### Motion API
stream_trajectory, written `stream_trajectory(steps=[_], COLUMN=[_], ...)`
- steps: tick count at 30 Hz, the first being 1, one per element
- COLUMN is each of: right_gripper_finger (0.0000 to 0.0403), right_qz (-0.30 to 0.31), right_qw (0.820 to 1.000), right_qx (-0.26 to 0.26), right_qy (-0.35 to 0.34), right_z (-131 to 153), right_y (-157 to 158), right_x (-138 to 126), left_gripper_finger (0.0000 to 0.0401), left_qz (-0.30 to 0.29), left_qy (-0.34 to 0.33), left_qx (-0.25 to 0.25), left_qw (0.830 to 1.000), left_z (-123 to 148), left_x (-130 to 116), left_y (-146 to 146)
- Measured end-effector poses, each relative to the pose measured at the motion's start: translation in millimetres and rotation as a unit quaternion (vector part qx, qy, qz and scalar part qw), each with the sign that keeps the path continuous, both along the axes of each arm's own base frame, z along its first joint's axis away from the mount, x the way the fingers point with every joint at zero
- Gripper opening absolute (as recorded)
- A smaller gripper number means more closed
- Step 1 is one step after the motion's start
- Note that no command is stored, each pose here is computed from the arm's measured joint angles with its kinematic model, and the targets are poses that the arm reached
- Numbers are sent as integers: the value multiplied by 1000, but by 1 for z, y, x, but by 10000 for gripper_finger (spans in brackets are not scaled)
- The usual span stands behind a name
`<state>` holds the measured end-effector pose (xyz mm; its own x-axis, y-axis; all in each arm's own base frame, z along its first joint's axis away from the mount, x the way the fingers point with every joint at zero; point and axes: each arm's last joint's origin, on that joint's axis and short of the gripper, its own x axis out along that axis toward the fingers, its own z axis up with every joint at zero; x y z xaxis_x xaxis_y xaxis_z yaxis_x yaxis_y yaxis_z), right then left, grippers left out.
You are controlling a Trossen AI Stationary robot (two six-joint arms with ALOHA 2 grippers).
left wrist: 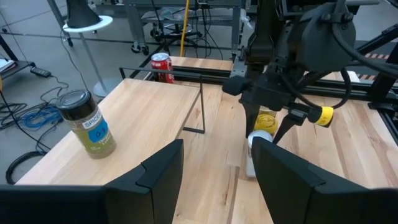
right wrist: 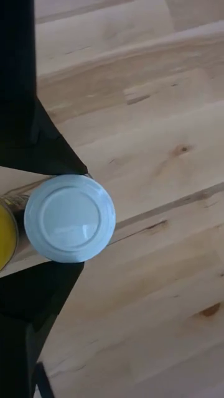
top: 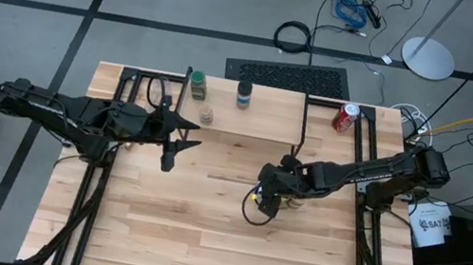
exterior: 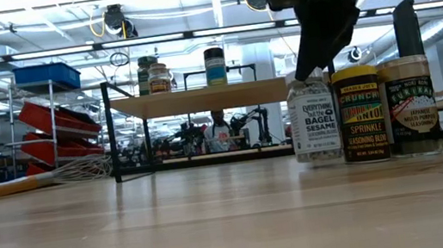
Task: Shelf spices
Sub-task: Remove the white seasoning bottle from the shelf
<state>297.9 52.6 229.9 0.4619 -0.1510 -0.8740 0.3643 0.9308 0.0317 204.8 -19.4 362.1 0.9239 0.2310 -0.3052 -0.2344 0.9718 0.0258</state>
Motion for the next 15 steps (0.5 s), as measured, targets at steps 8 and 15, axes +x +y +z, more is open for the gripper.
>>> stream_trajectory(steps=[8, 15], right_gripper_finger=[199, 220], right_qz=[-17, -11], right_qw=[1000, 1000], right_qx=[5, 4], right_qy=[6, 2], right_z=[-5, -5], right_y=[1, 4], right_x=[2, 2], left_gripper_finger=[198, 198], left_qz=[0, 0], left_qy=[0, 0], left_qx=[0, 0], left_qw=[1000, 1000], left_z=[0, 0], left_x=[0, 0], left_y=[0, 0])
